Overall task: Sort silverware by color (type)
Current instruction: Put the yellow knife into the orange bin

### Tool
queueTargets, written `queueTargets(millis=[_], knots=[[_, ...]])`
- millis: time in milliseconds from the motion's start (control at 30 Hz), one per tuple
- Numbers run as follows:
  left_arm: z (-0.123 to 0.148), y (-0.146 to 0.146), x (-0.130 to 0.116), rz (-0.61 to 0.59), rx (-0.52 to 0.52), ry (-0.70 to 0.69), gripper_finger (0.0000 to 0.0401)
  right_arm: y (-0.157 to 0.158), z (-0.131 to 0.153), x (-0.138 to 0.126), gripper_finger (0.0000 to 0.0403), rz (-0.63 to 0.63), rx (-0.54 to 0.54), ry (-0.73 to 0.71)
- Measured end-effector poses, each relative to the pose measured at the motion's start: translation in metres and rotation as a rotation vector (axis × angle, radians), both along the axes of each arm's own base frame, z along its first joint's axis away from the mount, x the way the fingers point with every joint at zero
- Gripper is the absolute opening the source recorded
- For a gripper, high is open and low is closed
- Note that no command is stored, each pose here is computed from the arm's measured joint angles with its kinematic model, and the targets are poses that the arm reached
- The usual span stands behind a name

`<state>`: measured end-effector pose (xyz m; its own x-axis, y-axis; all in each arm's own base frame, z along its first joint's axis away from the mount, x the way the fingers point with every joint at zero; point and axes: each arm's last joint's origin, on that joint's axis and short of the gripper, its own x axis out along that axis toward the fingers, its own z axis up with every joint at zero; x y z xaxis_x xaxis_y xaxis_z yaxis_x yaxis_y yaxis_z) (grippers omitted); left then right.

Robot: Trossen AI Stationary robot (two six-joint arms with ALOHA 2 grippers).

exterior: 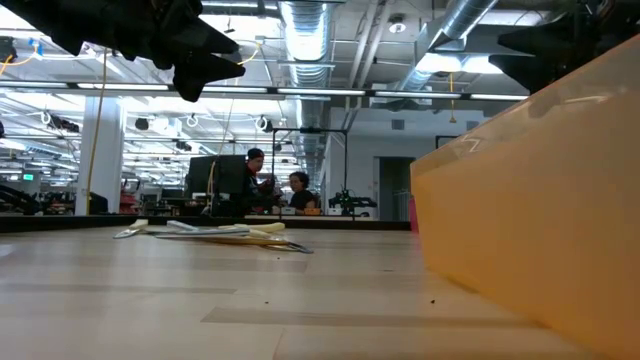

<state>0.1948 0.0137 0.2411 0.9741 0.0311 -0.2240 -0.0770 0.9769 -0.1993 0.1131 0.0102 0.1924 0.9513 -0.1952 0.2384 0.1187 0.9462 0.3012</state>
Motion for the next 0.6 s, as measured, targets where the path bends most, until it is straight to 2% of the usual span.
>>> queueTargets(millis=[600], knots=[[-0.0001,-0.0001,0.0,0.0,-0.009,0.0,0.019,0.0,0.0,0.0,0.0168,-0.001,-0.007,0.0]])
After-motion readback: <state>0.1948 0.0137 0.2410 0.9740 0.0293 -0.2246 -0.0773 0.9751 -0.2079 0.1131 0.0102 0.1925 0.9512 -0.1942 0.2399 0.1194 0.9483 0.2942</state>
